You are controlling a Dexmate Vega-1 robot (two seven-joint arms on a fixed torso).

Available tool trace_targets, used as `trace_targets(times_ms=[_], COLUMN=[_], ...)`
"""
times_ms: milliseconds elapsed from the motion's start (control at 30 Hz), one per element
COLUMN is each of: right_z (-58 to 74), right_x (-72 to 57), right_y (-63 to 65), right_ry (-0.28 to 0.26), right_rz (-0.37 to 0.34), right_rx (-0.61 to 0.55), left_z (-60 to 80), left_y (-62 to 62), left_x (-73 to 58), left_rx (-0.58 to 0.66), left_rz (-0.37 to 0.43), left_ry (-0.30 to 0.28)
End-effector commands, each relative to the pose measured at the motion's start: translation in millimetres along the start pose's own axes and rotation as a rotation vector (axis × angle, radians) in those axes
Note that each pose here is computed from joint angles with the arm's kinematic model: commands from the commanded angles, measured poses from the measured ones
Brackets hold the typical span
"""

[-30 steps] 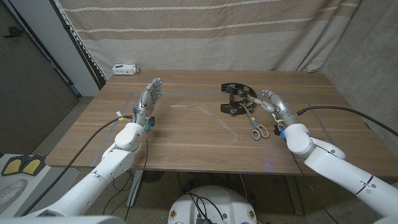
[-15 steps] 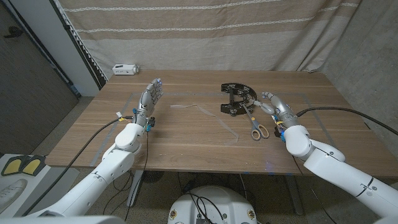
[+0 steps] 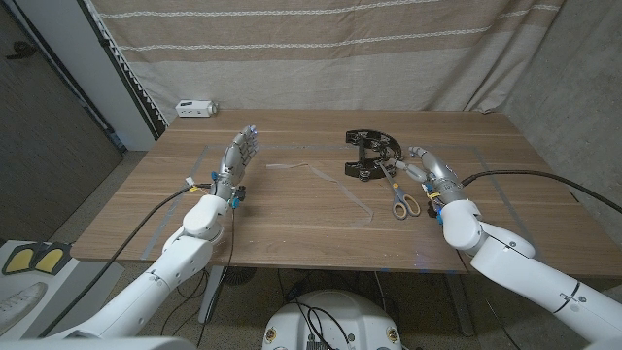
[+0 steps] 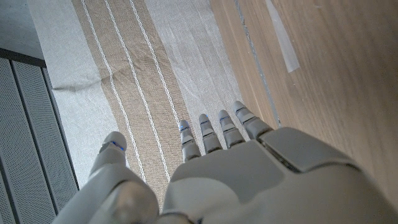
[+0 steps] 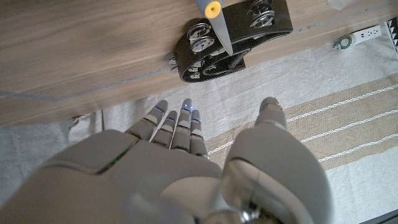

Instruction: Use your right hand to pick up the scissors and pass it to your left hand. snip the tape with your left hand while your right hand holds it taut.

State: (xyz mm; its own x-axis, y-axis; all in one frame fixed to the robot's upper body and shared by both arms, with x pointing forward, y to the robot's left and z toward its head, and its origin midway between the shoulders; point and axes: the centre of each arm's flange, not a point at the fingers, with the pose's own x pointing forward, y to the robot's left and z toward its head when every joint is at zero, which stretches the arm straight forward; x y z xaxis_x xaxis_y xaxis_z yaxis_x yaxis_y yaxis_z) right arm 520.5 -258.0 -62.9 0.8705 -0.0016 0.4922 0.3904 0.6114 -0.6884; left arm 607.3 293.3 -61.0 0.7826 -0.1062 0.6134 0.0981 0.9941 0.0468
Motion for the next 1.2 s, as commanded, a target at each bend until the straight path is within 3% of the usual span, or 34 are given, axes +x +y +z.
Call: trace_targets(times_ms=[33, 200, 467, 1200], right_z=[-4.3, -8.0, -8.3, -11.1], right_x=[-2.0, -1.5, -7.8, -17.6], right_y=[8.3, 6.2, 3.1, 8.9], right_ry=[-0.005, -0.002, -0.01, 0.05], right_rz=[-0.004, 0.001, -0.045, 0.013], right_rx=[-0.05, 0.005, -0.07, -0.093], left_z=[-3.7, -2.6, -0.1, 0.1], left_y=[-4.5, -6.7, -4.1, -4.1], left_x=[-1.0, -0.6, -2.2, -4.0], left_rx=[0.005, 0.011, 0.021, 0.02], left_rz=[0.003, -0.001, 0.012, 0.013], left_ry=[-0.004, 0.0, -0.002, 0.001])
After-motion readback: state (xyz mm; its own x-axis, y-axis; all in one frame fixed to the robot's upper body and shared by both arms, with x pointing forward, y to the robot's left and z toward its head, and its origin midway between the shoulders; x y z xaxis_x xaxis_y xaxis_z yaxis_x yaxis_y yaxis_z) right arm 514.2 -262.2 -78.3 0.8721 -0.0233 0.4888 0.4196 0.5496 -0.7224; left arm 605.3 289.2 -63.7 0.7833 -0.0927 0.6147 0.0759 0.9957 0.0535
